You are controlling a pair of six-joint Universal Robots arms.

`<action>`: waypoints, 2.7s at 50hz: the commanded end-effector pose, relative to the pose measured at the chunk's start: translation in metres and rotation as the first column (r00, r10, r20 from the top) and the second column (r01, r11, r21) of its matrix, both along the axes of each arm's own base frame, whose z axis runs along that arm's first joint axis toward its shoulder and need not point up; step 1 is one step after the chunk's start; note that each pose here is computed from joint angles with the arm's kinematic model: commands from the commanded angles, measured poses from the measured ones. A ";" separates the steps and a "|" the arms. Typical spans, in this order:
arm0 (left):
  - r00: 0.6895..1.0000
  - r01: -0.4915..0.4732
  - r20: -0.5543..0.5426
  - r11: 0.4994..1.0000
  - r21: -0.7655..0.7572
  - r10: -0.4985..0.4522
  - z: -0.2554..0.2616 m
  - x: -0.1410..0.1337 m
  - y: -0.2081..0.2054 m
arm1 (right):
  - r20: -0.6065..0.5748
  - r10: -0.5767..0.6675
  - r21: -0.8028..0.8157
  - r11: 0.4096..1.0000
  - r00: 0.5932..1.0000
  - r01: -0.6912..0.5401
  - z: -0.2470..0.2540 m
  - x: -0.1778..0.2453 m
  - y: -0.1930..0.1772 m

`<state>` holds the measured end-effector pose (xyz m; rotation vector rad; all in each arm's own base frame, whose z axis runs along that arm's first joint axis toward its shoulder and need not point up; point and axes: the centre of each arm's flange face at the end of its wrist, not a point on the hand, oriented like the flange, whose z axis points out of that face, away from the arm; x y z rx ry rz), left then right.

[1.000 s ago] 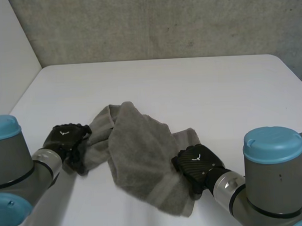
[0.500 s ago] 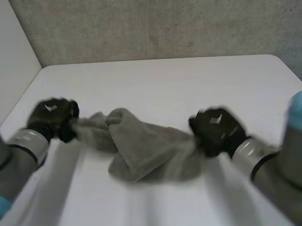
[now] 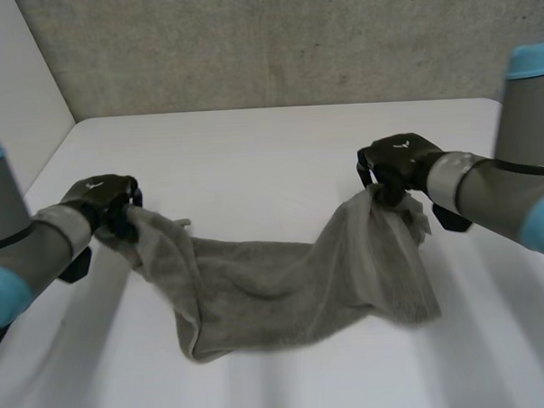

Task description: Fold the towel.

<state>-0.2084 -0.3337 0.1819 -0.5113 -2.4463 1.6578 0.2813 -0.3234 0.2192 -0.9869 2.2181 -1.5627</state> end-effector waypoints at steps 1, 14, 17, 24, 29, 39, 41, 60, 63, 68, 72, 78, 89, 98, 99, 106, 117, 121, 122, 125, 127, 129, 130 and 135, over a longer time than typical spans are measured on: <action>0.998 -0.038 -0.058 0.996 -0.079 0.034 0.001 -0.012 -0.050 | 0.003 -0.113 -0.128 0.985 0.994 0.113 -0.009 0.012 -0.052; 0.988 -0.136 -0.094 0.972 -0.192 0.120 0.047 -0.007 -0.051 | -0.016 -0.244 -0.249 0.940 0.970 0.232 0.037 -0.003 -0.054; 0.988 -0.139 -0.095 0.971 -0.195 0.123 0.056 0.001 -0.036 | -0.083 -0.177 -0.271 0.951 0.981 0.149 0.047 -0.005 -0.034; 0.995 -0.069 -0.082 0.983 -0.167 0.056 0.057 0.007 -0.002 | -0.185 -0.099 -0.263 0.964 0.978 0.048 0.052 -0.015 0.011; 0.997 0.074 0.006 0.986 -0.152 -0.074 0.050 0.009 0.031 | -0.220 -0.065 -0.199 0.980 0.973 0.020 0.040 -0.024 0.040; 0.933 0.218 0.311 0.971 -0.097 -0.179 0.006 0.031 0.074 | -0.256 0.034 -0.078 0.995 0.966 -0.056 -0.008 -0.042 0.096; 0.926 0.215 0.336 0.973 -0.090 -0.173 0.000 0.037 0.074 | -0.268 0.053 -0.061 0.996 0.962 -0.071 -0.017 -0.043 0.102; 0.915 0.206 0.371 0.974 -0.099 -0.156 -0.043 0.044 0.050 | -0.265 0.099 -0.097 0.987 0.959 -0.128 -0.079 -0.054 0.084; 0.915 0.215 0.375 0.967 -0.133 -0.152 -0.043 0.040 0.044 | -0.269 0.100 -0.092 0.987 0.958 -0.129 -0.089 -0.053 0.079; 0.914 0.230 0.375 0.960 -0.162 -0.155 -0.046 0.034 0.037 | -0.270 0.092 -0.108 0.986 0.958 -0.126 -0.098 -0.051 0.070; 0.913 0.241 0.375 0.955 -0.172 -0.162 -0.046 0.030 0.033 | -0.269 0.085 -0.127 0.984 0.959 -0.122 -0.102 -0.050 0.064; 0.918 0.243 0.361 0.953 -0.183 -0.164 -0.045 0.025 0.027 | -0.266 0.072 -0.152 0.982 0.961 -0.116 -0.104 -0.048 0.054; 0.939 0.221 0.306 0.957 -0.189 -0.157 -0.043 0.022 0.019 | -0.259 0.057 -0.180 0.978 0.964 -0.106 -0.104 -0.043 0.039; 0.941 0.219 0.299 0.958 -0.187 -0.157 -0.045 0.022 0.017 | -0.254 0.046 -0.201 0.975 0.966 -0.099 -0.107 -0.038 0.029; 0.941 0.219 0.299 0.958 -0.187 -0.157 -0.045 0.022 0.017 | -0.254 0.046 -0.201 0.975 0.966 -0.099 -0.107 -0.038 0.029; 0.942 0.217 0.298 0.958 -0.188 -0.155 -0.044 0.022 0.017 | -0.256 0.048 -0.193 0.976 0.966 -0.099 -0.112 -0.037 0.024; 0.950 0.208 0.273 0.961 -0.184 -0.153 -0.044 0.021 0.017 | -0.191 0.009 -0.212 0.976 0.982 -0.050 -0.100 -0.036 0.012; 0.948 0.218 0.274 0.957 -0.190 -0.162 -0.042 0.017 0.019 | 0.015 -0.078 -0.217 0.973 0.997 0.079 -0.064 -0.041 0.002; 0.948 0.218 0.274 0.957 -0.190 -0.162 -0.042 0.017 0.019 | 0.015 -0.078 -0.217 0.973 0.997 0.080 -0.063 -0.042 0.002; 0.948 0.221 0.272 0.957 -0.190 -0.164 -0.041 0.017 0.021 | 0.177 -0.176 -0.218 0.952 0.968 0.213 -0.028 -0.069 -0.014; 0.948 0.222 0.273 0.956 -0.192 -0.165 -0.040 0.016 0.021 | 0.201 -0.189 -0.207 0.951 0.961 0.230 -0.025 -0.073 -0.015; 0.947 0.228 0.272 0.955 -0.190 -0.172 -0.041 0.014 0.023 | 0.213 -0.190 -0.196 0.953 0.958 0.232 -0.025 -0.073 -0.014; 0.946 0.232 0.272 0.954 -0.190 -0.176 -0.041 0.013 0.023 | 0.212 -0.190 -0.192 0.954 0.959 0.232 -0.028 -0.072 -0.013; 0.945 0.235 0.271 0.955 -0.183 -0.181 -0.044 0.012 0.023 | 0.186 -0.194 -0.186 0.956 0.963 0.229 -0.034 -0.073 -0.011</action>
